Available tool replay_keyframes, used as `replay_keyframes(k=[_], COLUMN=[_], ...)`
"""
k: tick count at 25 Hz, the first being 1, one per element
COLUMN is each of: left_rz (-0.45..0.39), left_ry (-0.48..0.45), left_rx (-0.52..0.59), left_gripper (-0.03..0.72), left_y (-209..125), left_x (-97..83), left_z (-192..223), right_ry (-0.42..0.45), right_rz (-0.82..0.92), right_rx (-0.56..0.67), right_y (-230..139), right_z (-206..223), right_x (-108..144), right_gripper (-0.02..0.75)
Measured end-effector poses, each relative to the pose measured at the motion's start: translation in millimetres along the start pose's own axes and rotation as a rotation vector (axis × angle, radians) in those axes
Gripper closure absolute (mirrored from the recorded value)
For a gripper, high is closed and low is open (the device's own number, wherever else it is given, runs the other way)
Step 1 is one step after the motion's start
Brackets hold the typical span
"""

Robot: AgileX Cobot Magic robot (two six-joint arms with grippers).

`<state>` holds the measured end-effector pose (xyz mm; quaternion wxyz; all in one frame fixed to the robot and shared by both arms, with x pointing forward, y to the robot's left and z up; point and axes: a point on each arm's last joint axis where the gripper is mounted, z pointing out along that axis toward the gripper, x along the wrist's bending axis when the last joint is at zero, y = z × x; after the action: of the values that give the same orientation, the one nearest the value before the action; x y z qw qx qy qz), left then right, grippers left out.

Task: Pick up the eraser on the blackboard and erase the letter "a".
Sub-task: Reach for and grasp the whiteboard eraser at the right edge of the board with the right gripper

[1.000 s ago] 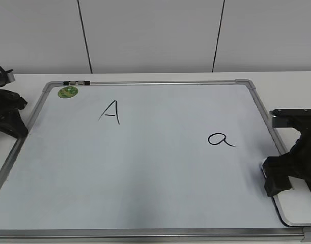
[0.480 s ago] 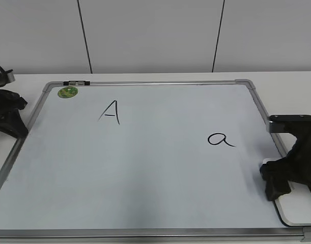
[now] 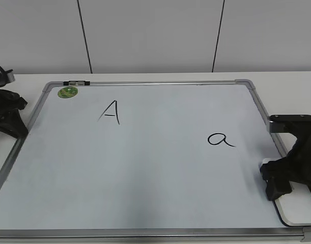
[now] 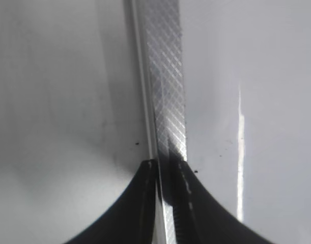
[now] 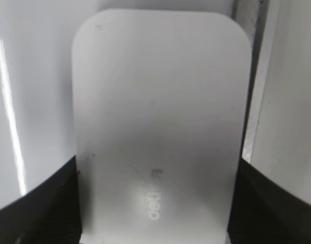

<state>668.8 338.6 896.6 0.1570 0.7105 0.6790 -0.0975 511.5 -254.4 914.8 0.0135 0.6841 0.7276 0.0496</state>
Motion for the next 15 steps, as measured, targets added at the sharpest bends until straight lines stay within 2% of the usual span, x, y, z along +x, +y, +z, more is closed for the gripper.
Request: replay_keyframes(k=[8, 15], left_rz=[0.0, 0.0], left_ry=[0.0, 0.0], left_rx=[0.0, 0.001], left_gripper=[0.629, 0.629], left_y=[0, 0], left_x=[0.0, 0.0], left_z=[0, 0], right_ry=[0.0, -0.002], right_rz=[0.0, -0.019], right_rx=[-0.003, -0.09], right_y=[0, -3], right_z=[-1, -32], right_x=[0, 0], right_gripper=[0.205, 0.206])
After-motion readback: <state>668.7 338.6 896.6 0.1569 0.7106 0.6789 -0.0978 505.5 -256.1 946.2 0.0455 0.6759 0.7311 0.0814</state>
